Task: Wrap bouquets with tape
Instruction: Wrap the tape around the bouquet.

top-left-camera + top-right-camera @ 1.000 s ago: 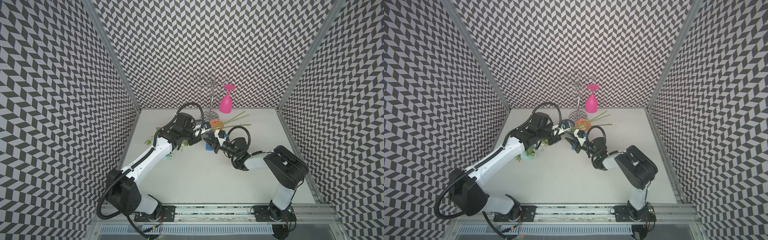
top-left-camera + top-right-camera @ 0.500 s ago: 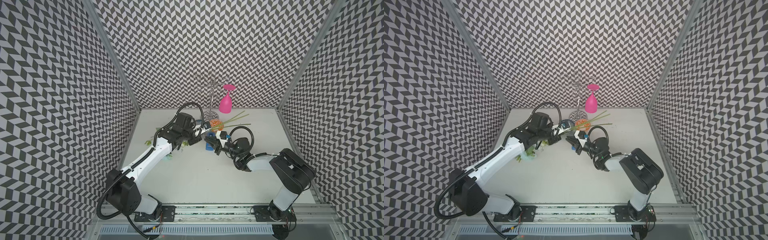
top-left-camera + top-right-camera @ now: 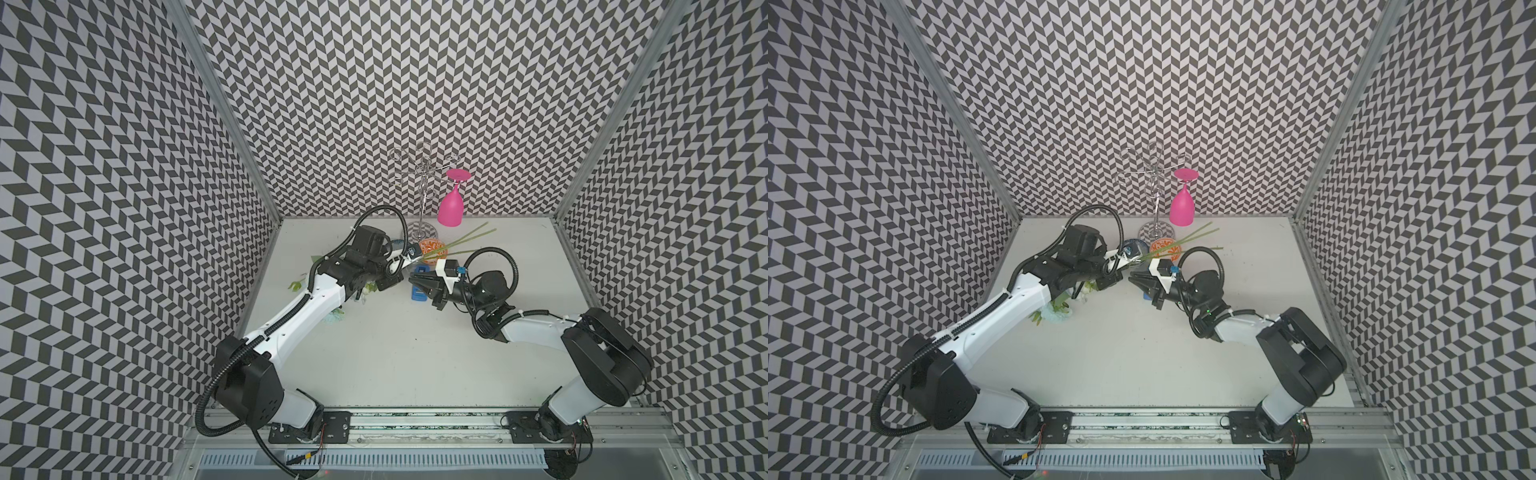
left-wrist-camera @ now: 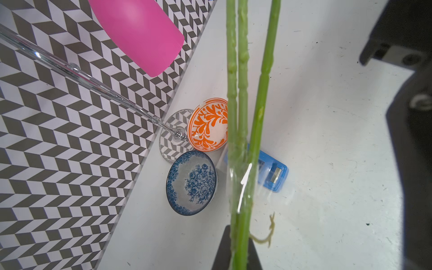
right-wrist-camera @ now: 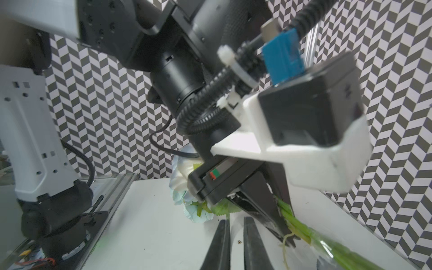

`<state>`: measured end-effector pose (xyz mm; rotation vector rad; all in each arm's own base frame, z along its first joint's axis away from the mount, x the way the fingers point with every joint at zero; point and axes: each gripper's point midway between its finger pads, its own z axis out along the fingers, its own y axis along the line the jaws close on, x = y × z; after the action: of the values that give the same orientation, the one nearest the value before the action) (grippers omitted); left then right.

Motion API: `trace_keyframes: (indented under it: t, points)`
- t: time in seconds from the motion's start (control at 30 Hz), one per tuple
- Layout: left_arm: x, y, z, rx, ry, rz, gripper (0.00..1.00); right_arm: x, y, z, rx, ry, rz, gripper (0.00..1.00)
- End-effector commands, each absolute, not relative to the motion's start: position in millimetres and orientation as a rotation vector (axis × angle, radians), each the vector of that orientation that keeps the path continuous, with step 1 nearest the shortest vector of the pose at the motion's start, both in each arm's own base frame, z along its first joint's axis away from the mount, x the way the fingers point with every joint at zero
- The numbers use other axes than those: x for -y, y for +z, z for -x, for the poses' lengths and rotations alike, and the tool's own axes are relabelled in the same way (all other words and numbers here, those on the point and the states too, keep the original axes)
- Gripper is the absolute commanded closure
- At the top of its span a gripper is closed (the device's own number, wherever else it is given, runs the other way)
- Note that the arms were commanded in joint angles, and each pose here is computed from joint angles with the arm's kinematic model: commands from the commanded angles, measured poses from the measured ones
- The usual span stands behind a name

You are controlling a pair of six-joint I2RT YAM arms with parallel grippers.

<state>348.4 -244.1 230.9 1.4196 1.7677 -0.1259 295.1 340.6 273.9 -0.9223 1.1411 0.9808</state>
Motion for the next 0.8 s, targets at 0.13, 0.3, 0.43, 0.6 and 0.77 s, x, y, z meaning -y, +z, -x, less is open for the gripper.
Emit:
trace_keyframes:
  t: [0.13,0.3,0.43,0.6,0.77]
  points:
    - [246,240,-348,-1.736,-0.133,-1.425,1.0,-326,305,-351,-1.25,0.863,0.701,0.85]
    - [247,240,-346,-1.731,-0.139,-1.43,1.0,-320,304,-374,-1.318,0.838,0.635,0.82]
    - [246,239,-346,-1.734,-0.136,-1.436,1.0,-321,306,-383,-1.349,0.817,0.63,0.76]
    - [247,239,-344,-1.729,-0.148,-1.445,1.0,-318,305,-402,-1.416,0.752,0.618,0.63]
    - [246,239,-343,-1.729,-0.145,-1.447,1.0,-299,304,-429,-1.504,0.693,0.584,0.5]
